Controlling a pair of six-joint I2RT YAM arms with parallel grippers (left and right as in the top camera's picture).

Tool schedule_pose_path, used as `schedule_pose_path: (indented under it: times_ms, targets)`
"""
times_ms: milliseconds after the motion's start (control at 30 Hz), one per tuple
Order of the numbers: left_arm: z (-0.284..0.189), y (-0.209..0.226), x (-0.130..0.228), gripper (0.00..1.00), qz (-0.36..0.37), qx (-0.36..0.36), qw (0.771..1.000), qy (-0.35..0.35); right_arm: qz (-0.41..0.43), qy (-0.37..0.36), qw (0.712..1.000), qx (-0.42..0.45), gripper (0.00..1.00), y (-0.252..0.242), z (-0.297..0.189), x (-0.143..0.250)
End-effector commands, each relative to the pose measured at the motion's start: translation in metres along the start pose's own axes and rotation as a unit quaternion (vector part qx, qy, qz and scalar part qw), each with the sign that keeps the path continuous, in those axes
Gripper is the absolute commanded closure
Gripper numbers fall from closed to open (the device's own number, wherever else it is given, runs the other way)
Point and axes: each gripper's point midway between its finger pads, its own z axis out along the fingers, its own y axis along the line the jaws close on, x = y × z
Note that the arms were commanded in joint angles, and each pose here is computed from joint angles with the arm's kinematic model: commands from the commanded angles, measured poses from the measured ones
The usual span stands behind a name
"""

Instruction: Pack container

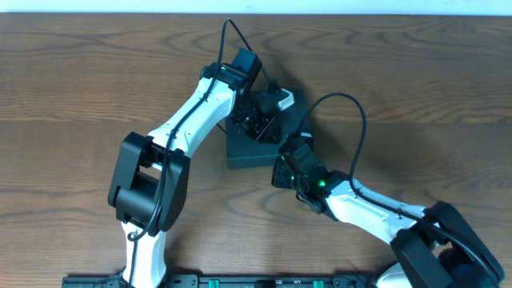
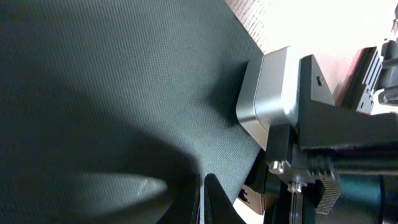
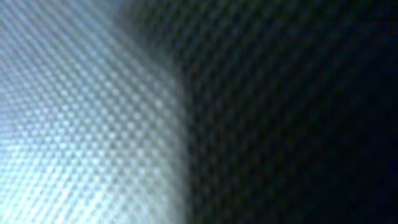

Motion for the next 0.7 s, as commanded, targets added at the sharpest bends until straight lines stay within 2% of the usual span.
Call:
schedule_pose_path:
  times_ms: [0,133,300,500,667]
  targets:
    - [0.022,0.019,0.023,0.94,-0.014,-0.016,0.999,0.050,0.035,-0.019,0.999,-0.013,0.98,0.007,-0.002,-0.014]
    - [0.021,0.019,0.022,0.94,-0.015,-0.016,0.999,0.049,0.013,-0.011,0.998,-0.065,0.98,0.029,-0.024,-0.016]
    - [0.019,0.023,0.022,0.94,-0.019,-0.017,0.999,0.046,-0.020,-0.056,0.994,-0.092,0.98,0.040,-0.080,-0.034]
    - [0.018,0.022,0.021,0.94,-0.020,-0.013,0.999,0.043,-0.009,-0.170,0.984,-0.047,0.99,0.015,-0.146,-0.066]
    - [0.013,0.017,0.014,0.94,-0.019,-0.008,0.999,0.031,0.010,-0.207,0.978,-0.015,0.99,-0.008,-0.165,-0.079]
